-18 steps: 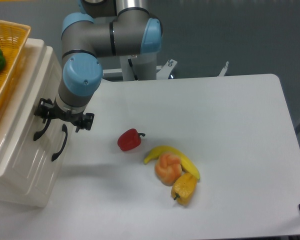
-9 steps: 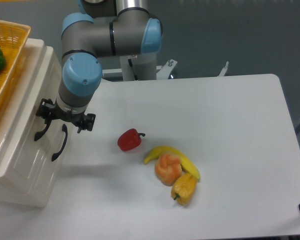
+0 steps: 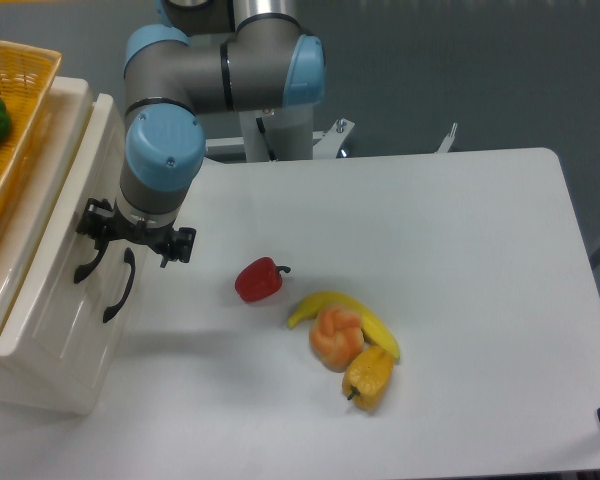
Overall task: Slide open the top white drawer
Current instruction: 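Pull the handle away from the cabinet, sliding the upper drawer out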
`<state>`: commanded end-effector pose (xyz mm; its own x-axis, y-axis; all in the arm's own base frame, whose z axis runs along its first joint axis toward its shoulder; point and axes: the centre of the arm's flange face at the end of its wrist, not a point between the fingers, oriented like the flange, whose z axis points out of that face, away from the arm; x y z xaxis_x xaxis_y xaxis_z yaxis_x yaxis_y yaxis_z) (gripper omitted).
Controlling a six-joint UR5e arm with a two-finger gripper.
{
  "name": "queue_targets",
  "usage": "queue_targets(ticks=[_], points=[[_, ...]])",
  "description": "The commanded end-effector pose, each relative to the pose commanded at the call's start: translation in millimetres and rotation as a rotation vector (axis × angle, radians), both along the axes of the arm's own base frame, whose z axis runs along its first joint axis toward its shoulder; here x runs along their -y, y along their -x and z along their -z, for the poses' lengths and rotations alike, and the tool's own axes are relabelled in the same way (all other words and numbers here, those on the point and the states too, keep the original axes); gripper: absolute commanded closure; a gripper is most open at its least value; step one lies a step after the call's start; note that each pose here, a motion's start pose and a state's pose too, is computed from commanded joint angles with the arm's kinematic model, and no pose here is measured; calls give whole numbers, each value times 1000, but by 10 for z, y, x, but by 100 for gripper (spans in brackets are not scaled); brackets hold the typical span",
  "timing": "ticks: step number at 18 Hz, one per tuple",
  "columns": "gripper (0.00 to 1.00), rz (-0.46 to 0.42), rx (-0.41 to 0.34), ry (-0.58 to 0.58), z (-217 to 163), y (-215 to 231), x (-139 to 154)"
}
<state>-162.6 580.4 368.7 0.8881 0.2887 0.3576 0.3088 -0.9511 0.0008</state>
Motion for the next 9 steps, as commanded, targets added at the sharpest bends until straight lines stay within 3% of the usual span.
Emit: queue_targets(ticks=[9], points=[[0, 34, -58, 12, -48, 86, 17]])
